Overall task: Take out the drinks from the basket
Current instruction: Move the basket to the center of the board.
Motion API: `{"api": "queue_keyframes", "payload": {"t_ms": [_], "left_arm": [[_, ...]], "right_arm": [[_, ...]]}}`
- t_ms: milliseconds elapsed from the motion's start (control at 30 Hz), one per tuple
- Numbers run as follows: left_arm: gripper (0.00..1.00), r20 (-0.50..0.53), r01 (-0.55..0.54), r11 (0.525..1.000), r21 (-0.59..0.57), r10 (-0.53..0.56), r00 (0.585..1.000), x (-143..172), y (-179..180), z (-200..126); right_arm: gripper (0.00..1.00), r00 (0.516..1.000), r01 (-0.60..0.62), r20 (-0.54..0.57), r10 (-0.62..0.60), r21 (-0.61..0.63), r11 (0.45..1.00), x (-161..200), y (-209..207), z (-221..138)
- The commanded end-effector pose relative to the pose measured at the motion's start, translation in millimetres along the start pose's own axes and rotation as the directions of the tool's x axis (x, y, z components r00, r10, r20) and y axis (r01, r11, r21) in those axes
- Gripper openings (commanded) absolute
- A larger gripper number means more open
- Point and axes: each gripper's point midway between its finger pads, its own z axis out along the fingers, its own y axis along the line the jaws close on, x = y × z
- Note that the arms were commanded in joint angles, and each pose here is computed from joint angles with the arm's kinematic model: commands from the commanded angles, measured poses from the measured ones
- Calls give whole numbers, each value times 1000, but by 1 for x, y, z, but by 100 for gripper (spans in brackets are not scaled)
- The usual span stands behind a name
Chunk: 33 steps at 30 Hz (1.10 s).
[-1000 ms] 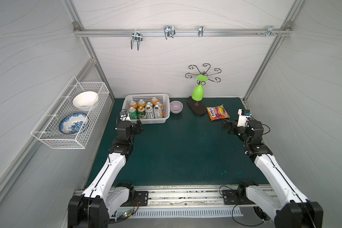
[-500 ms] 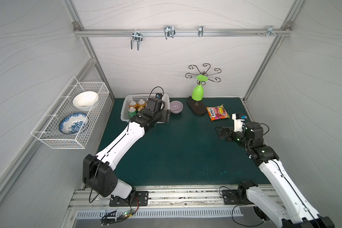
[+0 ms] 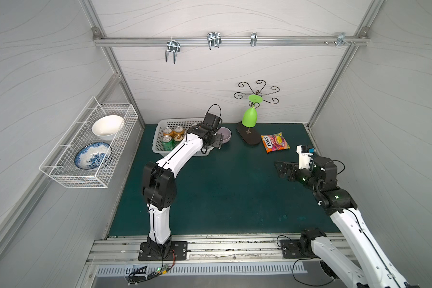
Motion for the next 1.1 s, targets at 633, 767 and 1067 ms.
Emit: {"api": "queue_keyframes", "payload": {"t_ms": [633, 767, 1067], "left_arm": [[62, -121, -21, 994, -105, 9, 993, 9, 14, 77], [58, -126, -18, 993, -113, 4, 992, 11, 17, 81], [46, -148, -12, 995, -99, -3, 989, 20, 20, 91]], "right_arm": [[99, 997, 61, 41, -65, 98, 993, 0, -15, -12], [99, 996, 65, 47, -69, 97, 993, -1, -14, -14], [99, 995, 80, 46, -86, 113, 990, 1, -16, -19]]}}
